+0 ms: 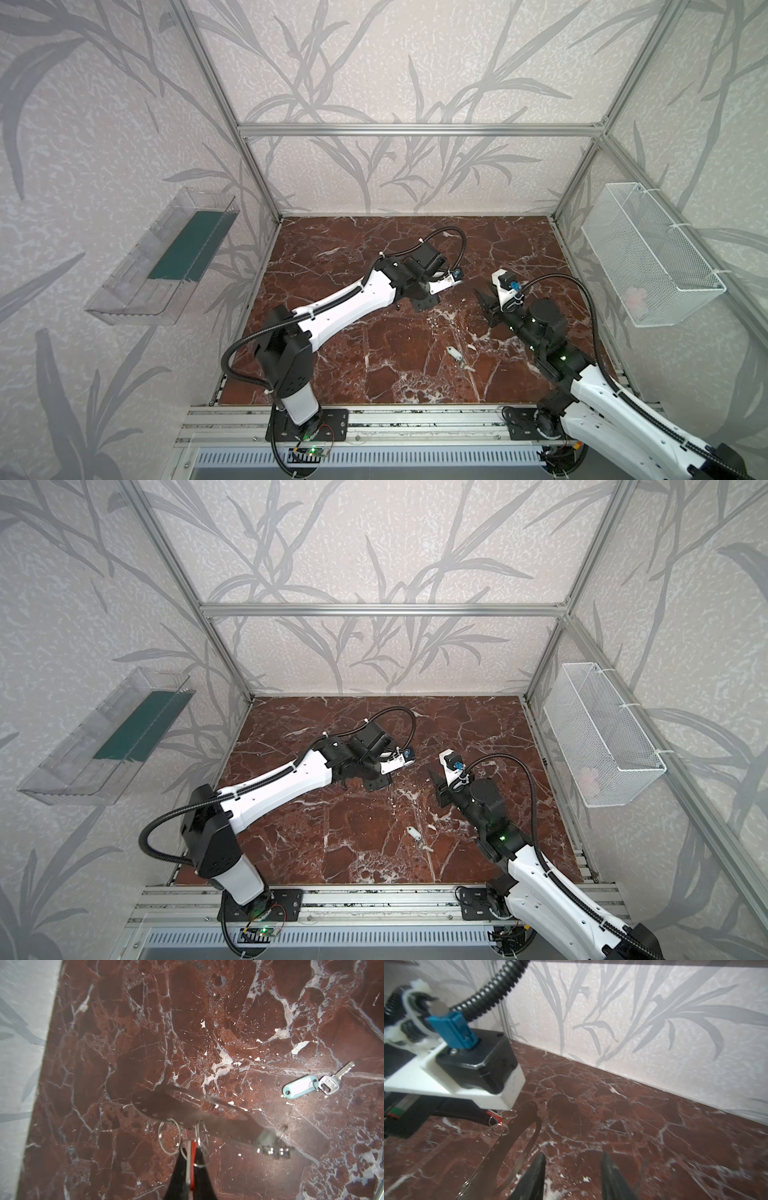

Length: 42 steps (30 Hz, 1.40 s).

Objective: Put the keys on the keyring

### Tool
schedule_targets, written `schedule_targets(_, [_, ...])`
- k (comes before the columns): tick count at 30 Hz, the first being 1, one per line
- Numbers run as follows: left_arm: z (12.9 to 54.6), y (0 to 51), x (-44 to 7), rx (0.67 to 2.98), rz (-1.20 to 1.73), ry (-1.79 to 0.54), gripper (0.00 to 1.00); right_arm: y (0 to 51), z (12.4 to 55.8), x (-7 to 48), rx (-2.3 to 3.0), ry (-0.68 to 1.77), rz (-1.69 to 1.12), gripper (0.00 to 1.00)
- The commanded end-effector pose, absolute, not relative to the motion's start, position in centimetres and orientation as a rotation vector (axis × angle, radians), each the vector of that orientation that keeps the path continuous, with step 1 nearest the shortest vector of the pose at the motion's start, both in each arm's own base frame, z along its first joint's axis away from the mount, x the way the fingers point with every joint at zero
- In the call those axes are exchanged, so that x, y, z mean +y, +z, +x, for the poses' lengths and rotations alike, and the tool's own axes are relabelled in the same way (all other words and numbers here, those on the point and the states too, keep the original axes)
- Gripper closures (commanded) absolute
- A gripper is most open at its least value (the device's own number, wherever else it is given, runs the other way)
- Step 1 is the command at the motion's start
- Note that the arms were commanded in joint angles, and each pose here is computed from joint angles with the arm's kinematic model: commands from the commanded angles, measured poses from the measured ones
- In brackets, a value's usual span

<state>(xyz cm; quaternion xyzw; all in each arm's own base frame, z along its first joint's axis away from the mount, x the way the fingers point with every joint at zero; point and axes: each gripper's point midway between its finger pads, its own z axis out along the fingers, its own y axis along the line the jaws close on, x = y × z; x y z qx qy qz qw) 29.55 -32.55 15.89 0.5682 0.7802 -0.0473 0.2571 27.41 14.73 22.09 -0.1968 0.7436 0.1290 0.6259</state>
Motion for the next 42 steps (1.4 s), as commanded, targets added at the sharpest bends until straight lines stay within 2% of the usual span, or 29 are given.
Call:
schedule_targets(1, [29.7, 16.7, -36.1, 2.097, 1.436, -0.295, 1.00, 20.6, 27.1, 11.8, 1.775, 0.119, -0.421, 0.55])
schedule_targets(6, [30.1, 16.1, -39.8, 2.063, 1.423, -0.422, 1.00, 20.5, 27.1, 10.7, 1.795, 0.055, -0.398, 0.55])
schedule_targets(8, [30.9, 14.7, -39.6, 2.092, 1.406, -0.362, 1.00, 20.3, 27.2, 10.8, 1.804, 0.046, -0.418, 0.54])
schedule_targets(13, [31.6, 10.2, -37.8, 2.106, 1.486, -0.308, 1.00, 19.5, 27.4, 11.5, 1.858, 0.068, -0.446, 0.55])
schedule_targets(21, [31.5, 8.3, -33.5, 2.145, 1.455, -0.288, 1.00, 18.9, 27.6, 12.5, 1.910, 0.103, -0.473, 0.55])
schedule_targets(28, [30.5, 5.6, -29.2, 2.199, 1.516, -0.152, 1.00, 17.9, 27.5, 13.9, 1.949, 0.136, -0.508, 0.55])
schedule_targets(33, [30.5, 4.7, -27.0, 2.255, 1.516, -0.093, 1.00, 16.2, 26.4, 16.6, 1.945, 0.215, -0.752, 0.54])
schedule_targets(39, [29.8, 4.2, -25.3, 2.324, 1.514, -0.043, 0.94, 14.8, 25.3, 17.6, 1.895, 0.180, -1.005, 0.53])
schedule_targets(42, [29.2, 4.0, -24.6, 2.361, 1.520, -0.043, 0.85, 13.8, 25.1, 17.6, 1.901, 0.147, -1.084, 0.53])
